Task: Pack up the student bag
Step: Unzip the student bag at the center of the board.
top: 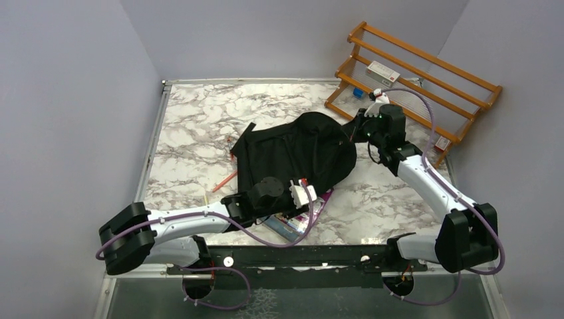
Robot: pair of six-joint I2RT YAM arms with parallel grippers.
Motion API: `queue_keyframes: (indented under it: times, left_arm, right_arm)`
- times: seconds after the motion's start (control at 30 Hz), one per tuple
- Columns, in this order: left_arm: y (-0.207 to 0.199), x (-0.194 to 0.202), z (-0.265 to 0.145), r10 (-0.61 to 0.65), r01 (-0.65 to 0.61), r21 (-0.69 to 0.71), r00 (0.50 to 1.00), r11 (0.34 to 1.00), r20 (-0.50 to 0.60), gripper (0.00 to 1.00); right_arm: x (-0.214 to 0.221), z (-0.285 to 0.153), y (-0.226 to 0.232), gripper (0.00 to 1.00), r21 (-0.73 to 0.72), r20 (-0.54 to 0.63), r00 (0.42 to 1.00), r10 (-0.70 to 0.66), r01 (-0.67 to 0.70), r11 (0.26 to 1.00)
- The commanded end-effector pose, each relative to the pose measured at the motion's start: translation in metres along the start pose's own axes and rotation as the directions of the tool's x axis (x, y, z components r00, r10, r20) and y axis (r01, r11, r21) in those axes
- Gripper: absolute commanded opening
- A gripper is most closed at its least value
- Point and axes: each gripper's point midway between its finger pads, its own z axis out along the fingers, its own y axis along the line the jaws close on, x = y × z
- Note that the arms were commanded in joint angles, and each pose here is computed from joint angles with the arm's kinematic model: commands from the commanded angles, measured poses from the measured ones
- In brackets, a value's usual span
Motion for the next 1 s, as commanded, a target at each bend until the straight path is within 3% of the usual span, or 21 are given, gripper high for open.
queue_keyframes:
  times: [0.0, 0.13, 0.3, 0.6, 0.97]
  left_arm:
    - [0.005, -0.022, -0.013, -0.014, 0.017, -0.04, 0.997, 0.999, 0.081, 0.67]
    - [0.031, -0.057, -0.024, -0.071, 0.099, -0.145, 0.98, 0.984, 0.187, 0.85]
    - [0.067, -0.089, -0.033, -0.19, 0.262, -0.252, 0.942, 0.932, 0.278, 0.9]
    - [0.112, -0.114, -0.018, -0.401, 0.488, -0.29, 0.861, 0.823, 0.312, 0.88]
    - [0.103, -0.124, 0.027, -0.431, 0.461, -0.165, 0.882, 0.872, 0.191, 0.86]
  right_arm:
    - [-0.064, -0.031, 0.068, 0.01, -0.324, 0.204, 0.972, -0.119, 0.182, 0.929]
    - [-0.054, -0.046, 0.092, 0.01, -0.457, 0.18, 0.974, -0.14, 0.209, 0.865]
    - [-0.046, -0.059, 0.104, 0.01, -0.533, 0.161, 0.976, -0.144, 0.209, 0.82]
    - [-0.053, -0.078, 0.117, 0.01, -0.578, 0.175, 0.977, -0.119, 0.2, 0.791]
    - [-0.05, -0.082, 0.117, 0.01, -0.581, 0.163, 0.98, -0.113, 0.188, 0.792]
